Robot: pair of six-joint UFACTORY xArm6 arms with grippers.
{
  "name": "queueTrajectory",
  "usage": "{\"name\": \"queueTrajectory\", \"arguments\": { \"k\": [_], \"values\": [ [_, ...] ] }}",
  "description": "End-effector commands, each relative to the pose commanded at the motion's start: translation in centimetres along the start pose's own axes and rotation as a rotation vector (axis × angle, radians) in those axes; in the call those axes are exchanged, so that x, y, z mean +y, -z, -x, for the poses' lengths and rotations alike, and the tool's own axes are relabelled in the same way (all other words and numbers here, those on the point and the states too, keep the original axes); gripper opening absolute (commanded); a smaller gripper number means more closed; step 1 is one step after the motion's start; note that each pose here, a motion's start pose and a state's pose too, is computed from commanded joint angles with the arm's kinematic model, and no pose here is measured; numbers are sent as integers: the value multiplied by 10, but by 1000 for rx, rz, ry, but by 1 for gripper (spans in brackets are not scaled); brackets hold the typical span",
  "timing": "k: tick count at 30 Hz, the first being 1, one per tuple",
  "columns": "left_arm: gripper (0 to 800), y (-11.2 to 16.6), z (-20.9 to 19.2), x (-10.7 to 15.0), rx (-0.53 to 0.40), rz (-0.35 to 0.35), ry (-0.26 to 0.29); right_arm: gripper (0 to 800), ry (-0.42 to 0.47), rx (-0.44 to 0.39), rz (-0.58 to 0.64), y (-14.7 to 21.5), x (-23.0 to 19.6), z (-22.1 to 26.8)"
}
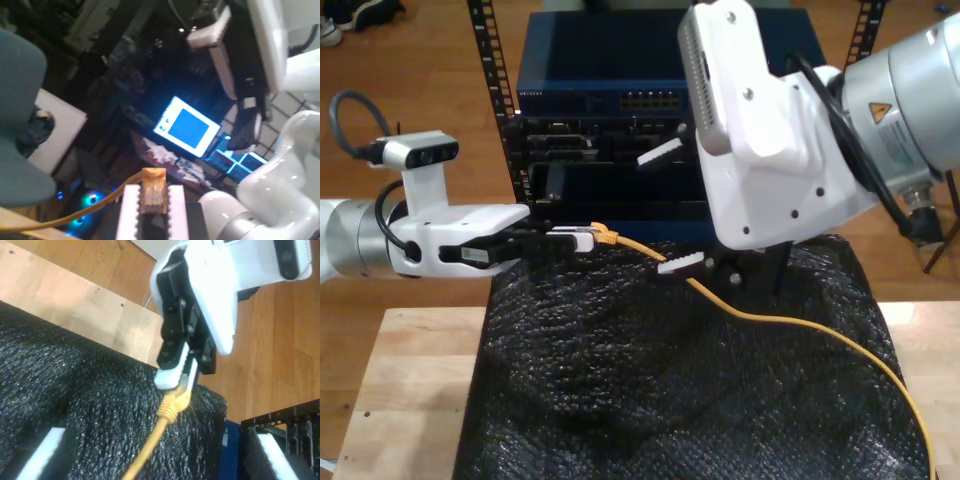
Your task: Grab the cable and plug it in
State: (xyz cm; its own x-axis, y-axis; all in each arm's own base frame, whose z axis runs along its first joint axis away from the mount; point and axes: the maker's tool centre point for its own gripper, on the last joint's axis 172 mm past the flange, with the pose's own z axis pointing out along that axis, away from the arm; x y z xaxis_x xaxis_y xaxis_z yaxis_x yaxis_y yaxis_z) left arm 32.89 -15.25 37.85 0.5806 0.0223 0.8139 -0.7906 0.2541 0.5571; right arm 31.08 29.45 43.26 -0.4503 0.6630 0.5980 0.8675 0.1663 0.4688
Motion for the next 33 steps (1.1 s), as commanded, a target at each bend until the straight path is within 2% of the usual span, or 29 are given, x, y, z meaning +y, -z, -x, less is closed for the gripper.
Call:
{"name": "queueTrajectory", "arguments": {
  "k": [12, 20, 25, 33],
  "values": [
    [5, -4, -10, 20, 42, 83, -2, 798, 99, 17, 44, -23, 0, -17],
    [7, -4, -14, 27, 61, 118, 10, 796, 148, 17, 55, -22, 1, -19],
    [8, -2, -17, 29, 94, 155, 51, 796, 163, 19, 59, -23, 0, -20],
    [8, -1, -17, 31, 101, 170, 62, 797, 176, 24, 82, -25, 4, -26]
  ]
}}
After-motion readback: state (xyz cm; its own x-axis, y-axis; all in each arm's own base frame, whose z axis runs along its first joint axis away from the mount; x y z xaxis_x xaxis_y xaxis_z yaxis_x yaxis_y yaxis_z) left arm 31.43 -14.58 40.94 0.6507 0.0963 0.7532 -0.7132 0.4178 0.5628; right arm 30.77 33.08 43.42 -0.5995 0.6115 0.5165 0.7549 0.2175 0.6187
